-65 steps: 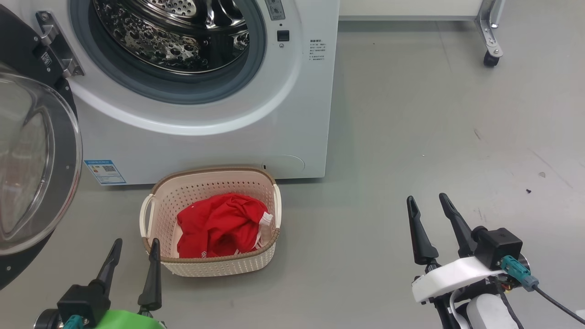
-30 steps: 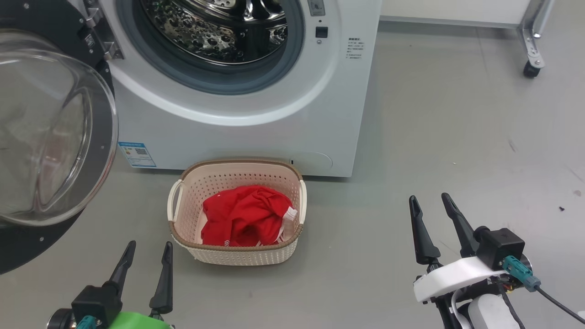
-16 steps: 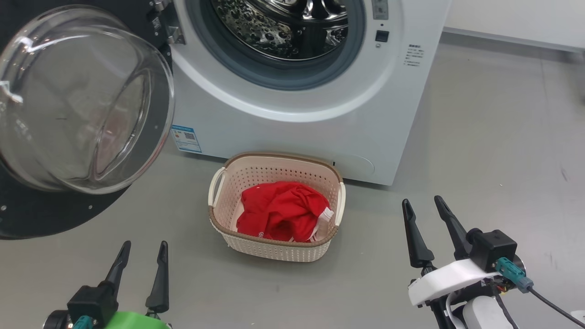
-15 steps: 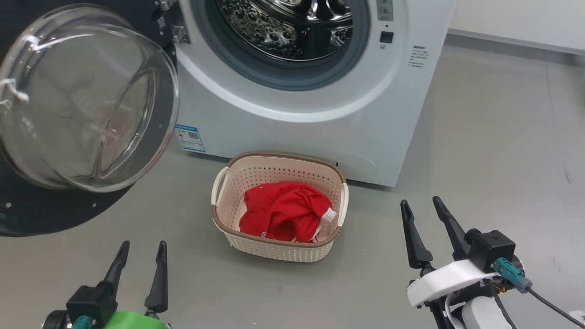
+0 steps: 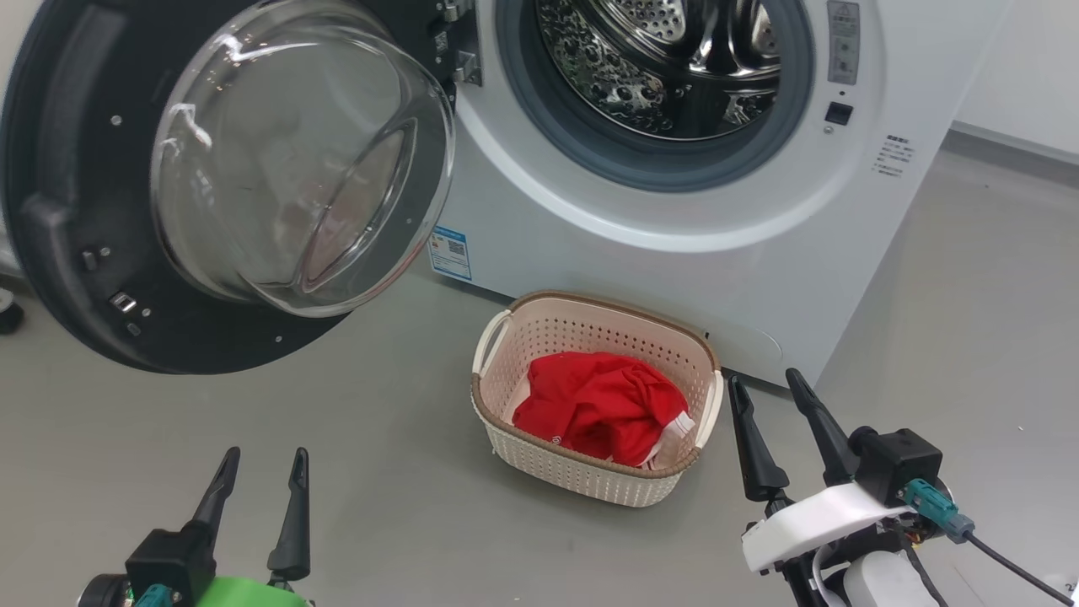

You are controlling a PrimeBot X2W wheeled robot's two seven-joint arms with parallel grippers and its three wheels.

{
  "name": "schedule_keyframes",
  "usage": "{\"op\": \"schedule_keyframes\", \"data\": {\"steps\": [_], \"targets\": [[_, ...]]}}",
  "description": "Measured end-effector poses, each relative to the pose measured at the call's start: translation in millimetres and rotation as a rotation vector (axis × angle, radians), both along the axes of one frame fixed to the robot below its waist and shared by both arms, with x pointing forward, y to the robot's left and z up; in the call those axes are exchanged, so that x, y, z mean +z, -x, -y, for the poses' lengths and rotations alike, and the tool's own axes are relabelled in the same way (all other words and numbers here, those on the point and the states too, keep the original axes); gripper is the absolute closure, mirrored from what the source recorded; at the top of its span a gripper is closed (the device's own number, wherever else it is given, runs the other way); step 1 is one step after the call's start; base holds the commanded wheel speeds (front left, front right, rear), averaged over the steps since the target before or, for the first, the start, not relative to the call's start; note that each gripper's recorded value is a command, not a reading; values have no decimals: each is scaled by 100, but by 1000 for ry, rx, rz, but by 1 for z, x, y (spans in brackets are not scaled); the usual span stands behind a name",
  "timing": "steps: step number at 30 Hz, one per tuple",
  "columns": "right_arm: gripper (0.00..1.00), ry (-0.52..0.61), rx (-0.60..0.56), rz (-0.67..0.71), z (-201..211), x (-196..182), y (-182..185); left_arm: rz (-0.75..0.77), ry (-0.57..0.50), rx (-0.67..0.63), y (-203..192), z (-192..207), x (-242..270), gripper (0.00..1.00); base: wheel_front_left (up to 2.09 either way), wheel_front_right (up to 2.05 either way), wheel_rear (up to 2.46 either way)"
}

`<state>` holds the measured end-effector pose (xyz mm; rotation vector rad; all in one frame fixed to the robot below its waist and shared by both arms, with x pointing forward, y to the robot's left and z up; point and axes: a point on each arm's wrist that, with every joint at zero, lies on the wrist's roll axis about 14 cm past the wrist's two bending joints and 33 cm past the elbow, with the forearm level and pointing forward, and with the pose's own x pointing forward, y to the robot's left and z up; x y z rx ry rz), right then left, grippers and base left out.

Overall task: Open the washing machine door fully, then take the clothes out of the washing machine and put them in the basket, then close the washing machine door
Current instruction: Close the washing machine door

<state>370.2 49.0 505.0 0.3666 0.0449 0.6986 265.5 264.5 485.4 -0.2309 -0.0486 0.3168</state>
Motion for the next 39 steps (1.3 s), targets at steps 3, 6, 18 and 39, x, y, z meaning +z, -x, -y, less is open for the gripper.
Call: {"op": "schedule_keyframes", "data": {"steps": [3,6,18,39], "targets": [[0,-9,50,0,-15,3,7,5,-4,43,12,-11,1,0,0,0,0],[0,-14,90,2,-27,5,13,-6,-11,86,27,-23,-2,0,0,0,0],[0,-18,168,-1,-48,6,27,6,-23,153,44,-38,3,0,0,0,0],[0,-12,178,-11,-51,1,27,6,-24,159,47,-37,4,0,0,0,0]]}}
